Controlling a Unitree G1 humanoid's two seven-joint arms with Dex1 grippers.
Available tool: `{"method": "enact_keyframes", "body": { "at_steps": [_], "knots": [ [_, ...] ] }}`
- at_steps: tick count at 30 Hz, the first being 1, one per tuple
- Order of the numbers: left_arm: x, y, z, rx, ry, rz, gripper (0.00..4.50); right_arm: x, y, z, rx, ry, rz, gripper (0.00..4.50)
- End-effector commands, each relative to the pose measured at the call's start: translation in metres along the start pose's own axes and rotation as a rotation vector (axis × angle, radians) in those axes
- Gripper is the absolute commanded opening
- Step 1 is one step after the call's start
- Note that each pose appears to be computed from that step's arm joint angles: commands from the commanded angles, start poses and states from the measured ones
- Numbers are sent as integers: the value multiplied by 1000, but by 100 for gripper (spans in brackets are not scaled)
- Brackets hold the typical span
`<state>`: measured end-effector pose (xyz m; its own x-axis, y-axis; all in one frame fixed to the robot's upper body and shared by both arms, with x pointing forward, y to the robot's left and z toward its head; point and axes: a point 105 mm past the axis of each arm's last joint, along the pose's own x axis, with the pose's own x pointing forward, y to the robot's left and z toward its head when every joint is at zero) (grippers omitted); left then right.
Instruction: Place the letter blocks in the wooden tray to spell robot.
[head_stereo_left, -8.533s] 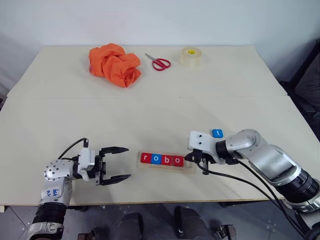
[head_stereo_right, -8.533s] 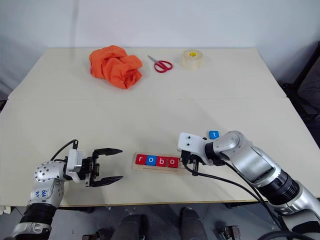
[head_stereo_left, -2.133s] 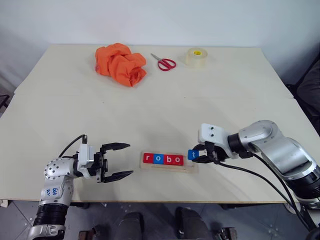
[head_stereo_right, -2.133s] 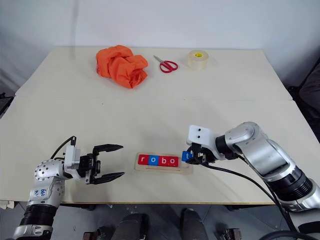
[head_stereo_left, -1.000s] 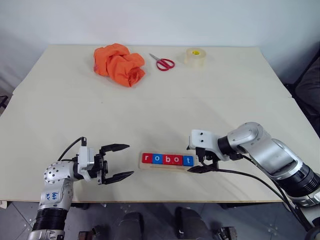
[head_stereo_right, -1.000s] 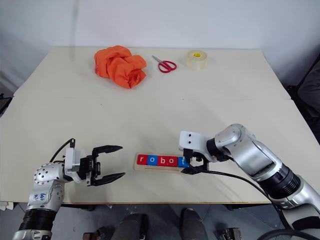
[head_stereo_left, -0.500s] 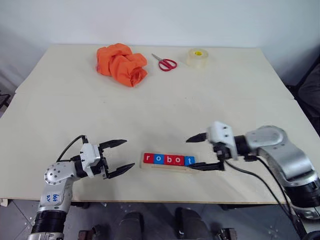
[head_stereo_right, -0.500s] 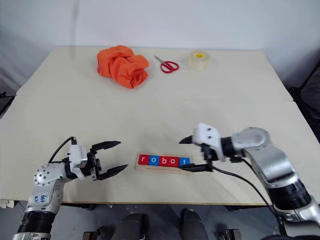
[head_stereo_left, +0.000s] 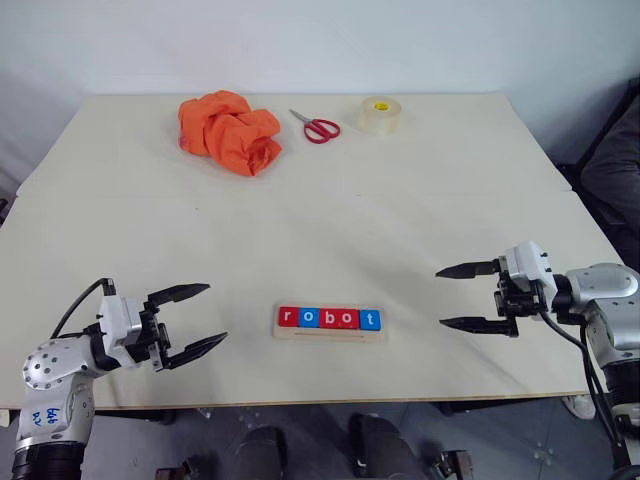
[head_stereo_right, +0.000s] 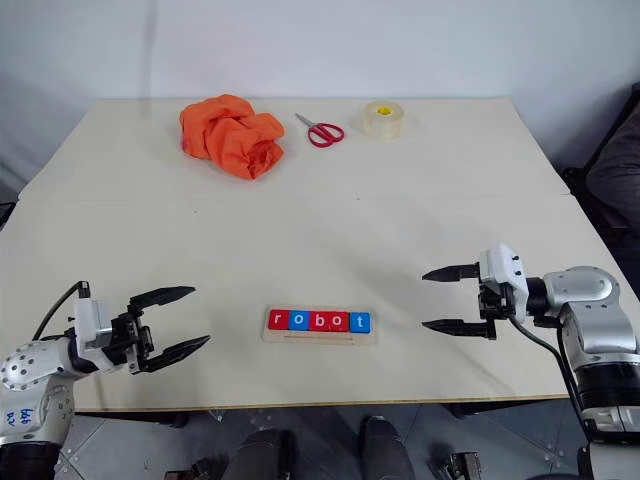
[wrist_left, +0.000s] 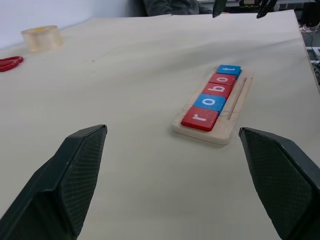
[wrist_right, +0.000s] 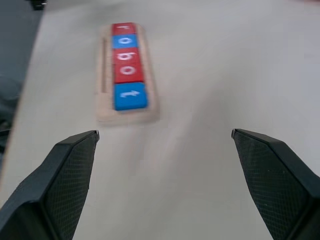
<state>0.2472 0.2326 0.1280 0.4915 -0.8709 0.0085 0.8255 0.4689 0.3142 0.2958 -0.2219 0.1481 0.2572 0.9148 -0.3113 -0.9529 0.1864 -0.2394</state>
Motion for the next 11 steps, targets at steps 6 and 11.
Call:
{"method": "enact_keyframes", "body": {
  "at_steps": [6,11],
  "knots": [
    [5,15,23,55,-120,45,450,-12,-7,19,-67,-64,9,446],
    [8,20,24,73,-137,42,450,-17,-12,23,-81,-73,-15,446]
  ]
}}
